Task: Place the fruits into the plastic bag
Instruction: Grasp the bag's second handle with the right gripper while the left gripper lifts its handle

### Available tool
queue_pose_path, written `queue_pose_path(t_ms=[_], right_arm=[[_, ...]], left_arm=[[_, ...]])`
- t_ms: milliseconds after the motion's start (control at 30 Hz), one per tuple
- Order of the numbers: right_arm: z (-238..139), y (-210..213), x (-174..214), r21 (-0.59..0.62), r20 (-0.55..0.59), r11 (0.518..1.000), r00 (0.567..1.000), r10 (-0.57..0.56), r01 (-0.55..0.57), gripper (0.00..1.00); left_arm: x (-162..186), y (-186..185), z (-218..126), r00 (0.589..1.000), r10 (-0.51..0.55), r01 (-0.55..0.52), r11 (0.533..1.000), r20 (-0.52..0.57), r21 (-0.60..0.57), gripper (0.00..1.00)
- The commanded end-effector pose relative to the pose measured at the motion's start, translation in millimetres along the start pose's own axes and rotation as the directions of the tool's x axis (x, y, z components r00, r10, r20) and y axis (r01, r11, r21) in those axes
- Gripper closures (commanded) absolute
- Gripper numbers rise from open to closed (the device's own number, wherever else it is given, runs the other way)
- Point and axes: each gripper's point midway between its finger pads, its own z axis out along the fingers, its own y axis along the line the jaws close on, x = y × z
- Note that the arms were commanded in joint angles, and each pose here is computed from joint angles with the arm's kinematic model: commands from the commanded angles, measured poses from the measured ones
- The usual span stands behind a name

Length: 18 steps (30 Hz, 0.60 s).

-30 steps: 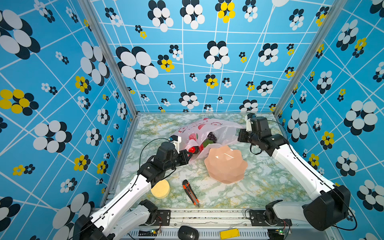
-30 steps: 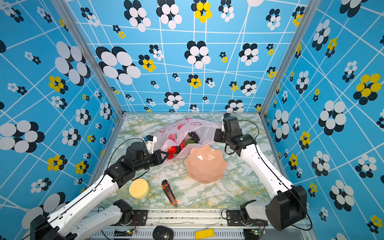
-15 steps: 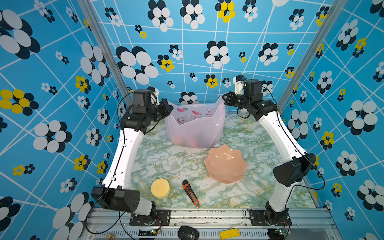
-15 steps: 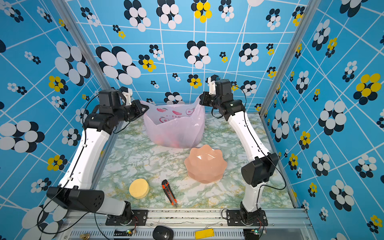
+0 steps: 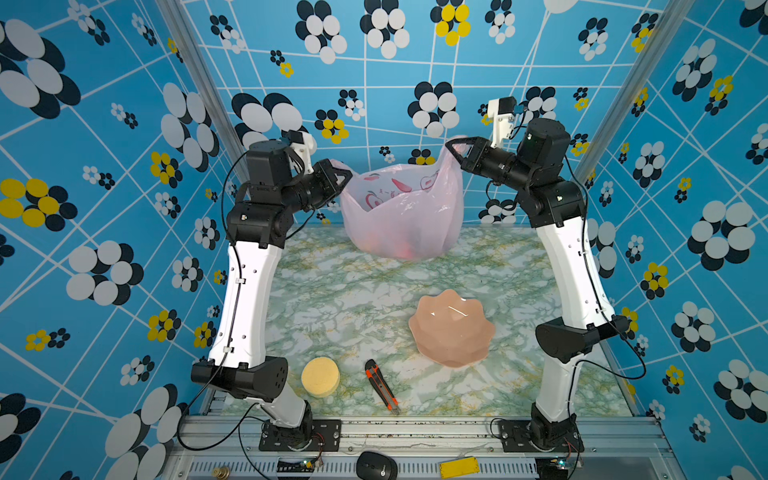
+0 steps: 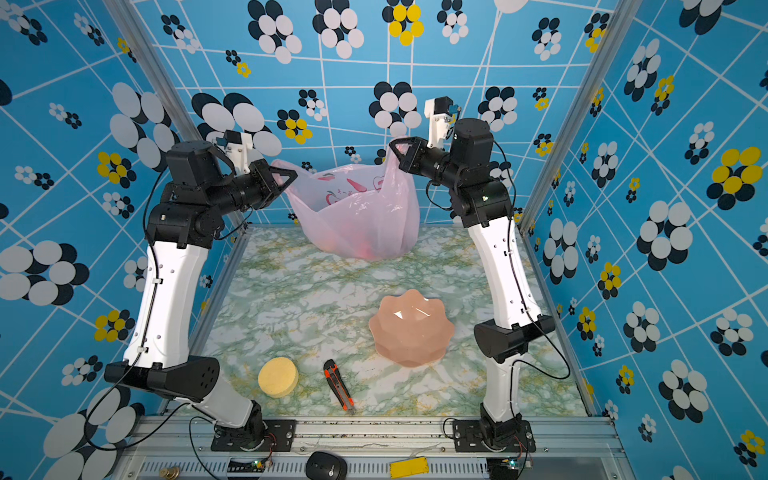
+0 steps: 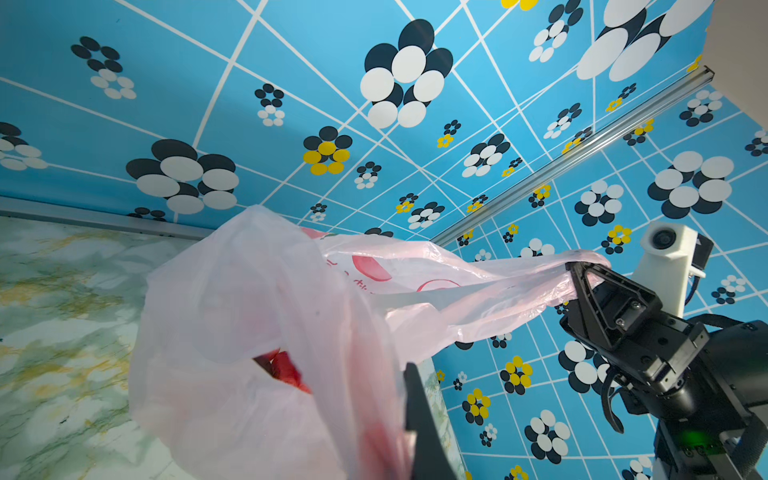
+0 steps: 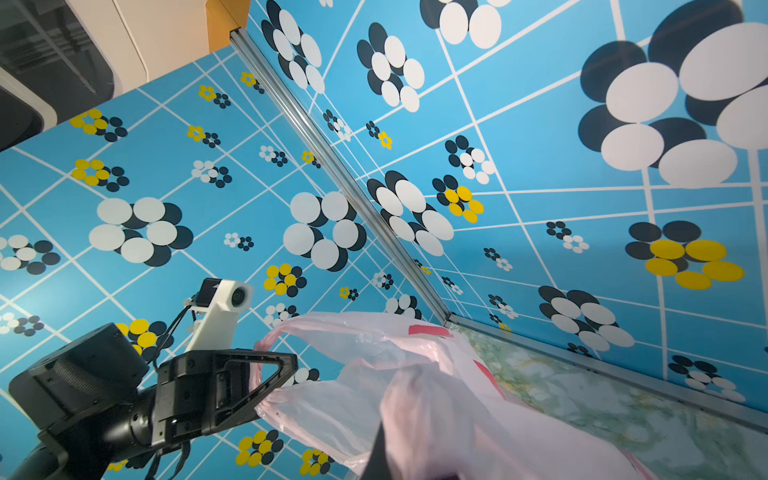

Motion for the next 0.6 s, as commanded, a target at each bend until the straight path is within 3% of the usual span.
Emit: queue_pose_path(t_ms=[0,233,467,567], right_arm=[[-0.3,5.8,2.2,-0.03,-0.017,0.999,1.0,0.015,-0.015,1.0],[-8.2,42.0,-7.7,-0.105,0.023,0.994,0.999,0.033,-0.03,1.0],[17.4,57.6,25.8,-0.15,-0.061,0.988,0.998,0.015,-0.024,1.0],[4.4,47.5,14.5,-0.071,-0.027,0.996,0.998,-0.054,0.052,1.0]], left_arm=[[-3.8,-32.1,-19.5,0.998,0.044,-0.047,0.995,0.039,0.085,1.0],[-1.8,-60.8,-24.8,0.995,0.077,-0.085,0.986,0.06,0.145,1.0],[32.6,-87.4,13.2,0.992,0.098,-0.076,0.964,-0.074,0.253,1.0],[21.6,-73.7,-1.4,0.992,0.124,-0.118,0.979,-0.025,0.168,1.0]])
